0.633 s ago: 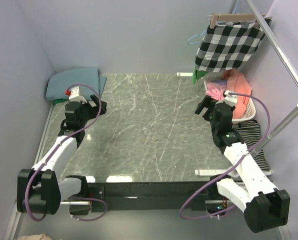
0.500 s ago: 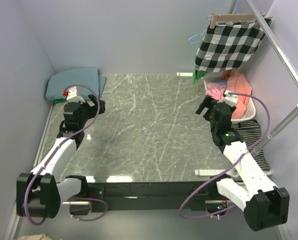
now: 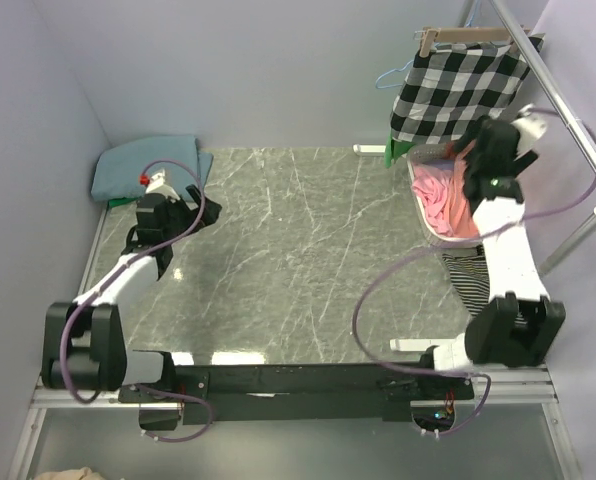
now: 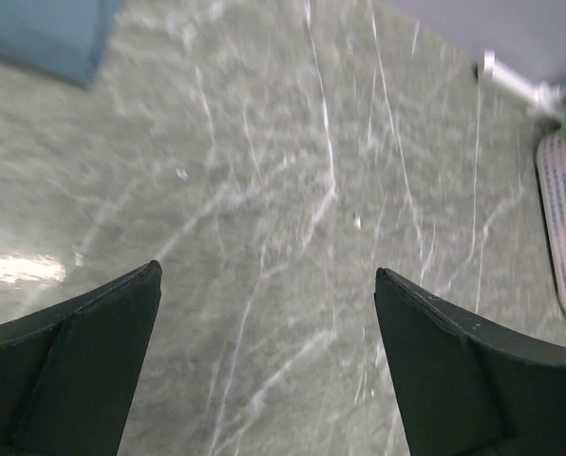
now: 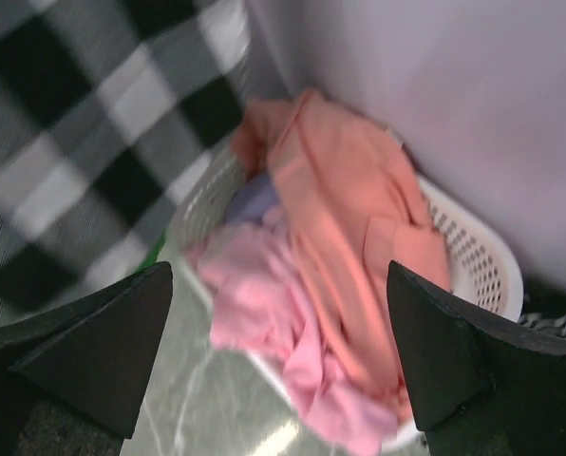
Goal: Fold and stack the t-shirts
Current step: Grab crumpled tshirt from bin with the right arm
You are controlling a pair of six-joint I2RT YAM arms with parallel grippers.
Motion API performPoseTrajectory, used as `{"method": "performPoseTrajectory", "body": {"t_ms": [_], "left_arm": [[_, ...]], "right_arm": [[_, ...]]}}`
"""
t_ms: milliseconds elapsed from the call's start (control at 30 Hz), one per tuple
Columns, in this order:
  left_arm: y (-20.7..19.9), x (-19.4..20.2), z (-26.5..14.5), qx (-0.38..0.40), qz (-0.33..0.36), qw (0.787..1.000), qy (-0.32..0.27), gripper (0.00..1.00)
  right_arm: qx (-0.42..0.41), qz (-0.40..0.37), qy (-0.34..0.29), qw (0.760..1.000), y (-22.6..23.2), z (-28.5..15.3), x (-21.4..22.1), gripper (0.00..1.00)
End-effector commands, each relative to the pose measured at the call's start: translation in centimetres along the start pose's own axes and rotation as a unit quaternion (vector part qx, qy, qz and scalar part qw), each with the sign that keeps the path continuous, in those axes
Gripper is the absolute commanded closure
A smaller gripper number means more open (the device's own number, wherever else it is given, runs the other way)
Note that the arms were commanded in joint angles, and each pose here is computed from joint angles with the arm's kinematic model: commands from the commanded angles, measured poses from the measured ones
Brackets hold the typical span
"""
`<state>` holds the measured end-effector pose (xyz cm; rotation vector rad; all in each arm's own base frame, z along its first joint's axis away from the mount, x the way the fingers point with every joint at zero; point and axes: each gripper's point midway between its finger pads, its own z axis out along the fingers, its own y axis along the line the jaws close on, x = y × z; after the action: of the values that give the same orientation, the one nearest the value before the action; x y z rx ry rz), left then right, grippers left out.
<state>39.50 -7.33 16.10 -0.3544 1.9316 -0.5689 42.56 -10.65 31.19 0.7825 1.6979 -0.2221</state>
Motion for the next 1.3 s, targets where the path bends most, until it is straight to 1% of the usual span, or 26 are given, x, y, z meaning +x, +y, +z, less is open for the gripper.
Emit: {"method": "performPoseTrajectory", "body": {"t_ms": [0,67,100,133,200,267,333,367,467,500,600,633,667,733,833,967,1033,1067,1133,1167,1233,1267], "left_arm": [[-2.3,0.7,1.3,0.067,-0.005,0.997,0.04,0.01],[-1.9,1.3,2.2,0.062,-0.011,0.997,0.054,0.01],[-1.7,1.5,2.4,0.062,-0.01,0.996,0.057,0.01],[-1.7,1.6,2.6,0.065,-0.01,0.996,0.057,0.01],[-1.2,2.4,3.2,0.06,-0.012,0.996,0.069,0.01],[-0.9,3.0,3.7,0.06,-0.015,0.995,0.077,0.01],[-0.6,3.3,4.1,0.057,-0.015,0.995,0.081,0.01],[-0.4,3.6,4.3,0.056,-0.017,0.995,0.086,0.01],[-0.3,4.0,4.6,0.058,-0.018,0.994,0.089,0.01],[-0.2,4.2,4.6,0.057,-0.018,0.994,0.091,0.01],[0.2,4.4,4.9,0.052,-0.018,0.994,0.094,0.01],[0.3,4.5,4.9,0.05,-0.018,0.994,0.094,0.01],[0.4,4.7,4.9,0.05,-0.018,0.994,0.096,0.01],[0.4,4.9,4.9,0.052,-0.019,0.994,0.098,0.01],[0.3,4.9,4.9,0.055,-0.016,0.994,0.097,0.01],[0.7,5.2,4.8,0.048,-0.012,0.994,0.099,0.01],[0.8,5.2,4.9,0.046,-0.012,0.994,0.101,0.01],[1.0,5.4,4.9,0.042,-0.011,0.994,0.103,0.01],[1.1,5.5,5.0,0.04,-0.01,0.994,0.104,0.01],[1.3,5.6,5.0,0.038,-0.01,0.994,0.104,0.0],[1.3,5.6,5.0,0.038,-0.009,0.994,0.104,0.01],[1.4,5.6,5.1,0.037,-0.008,0.994,0.105,0.0]], "right_arm": [[0.016,0.008,0.066,0.998,-0.9,5.4,1.4,0.0],[-0.003,0.011,0.11,0.994,-0.9,7.1,3.2,0.02],[-0.012,0.008,0.134,0.991,-0.7,8.4,4.9,0.05],[-0.027,0.006,0.141,0.99,-0.3,9.1,5.5,0.05],[-0.056,0.002,0.179,0.982,0.5,9.6,8.3,0.06],[-0.077,0.004,0.188,0.979,1.1,10.1,9.6,0.06],[-0.078,0.006,0.192,0.978,1.0,10.7,10.6,0.06],[-0.085,0.004,0.206,0.975,1.2,11.1,11.8,0.07],[-0.107,0.006,0.225,0.968,2.0,11.5,13.0,0.12],[-0.115,0.008,0.232,0.966,2.2,11.3,13.6,0.12],[-0.129,0.008,0.226,0.966,2.8,11.4,13.5,0.15],[-0.13,0.006,0.233,0.964,2.9,11.4,13.9,0.16],[-0.129,0.003,0.243,0.961,2.9,11.6,14.6,0.19],[-0.134,0.002,0.247,0.96,3.3,11.6,14.5,0.21],[-0.139,-0.002,0.254,0.957,3.7,11.6,15.2,0.29],[-0.137,-0.014,0.269,0.953,4.0,11.7,16.3,0.3],[-0.142,-0.018,0.271,0.952,4.4,11.7,16.4,0.38],[-0.143,-0.021,0.274,0.951,4.5,11.7,16.6,0.53],[-0.146,-0.029,0.264,0.953,4.9,11.6,16.3,0.77],[-0.147,-0.031,0.252,0.956,5.1,11.2,15.4,1.0],[-0.143,-0.042,0.23,0.962,5.2,10.6,14.7,1.0],[-0.15,-0.04,0.206,0.966,5.6,9.5,12.6,1.0]]}}
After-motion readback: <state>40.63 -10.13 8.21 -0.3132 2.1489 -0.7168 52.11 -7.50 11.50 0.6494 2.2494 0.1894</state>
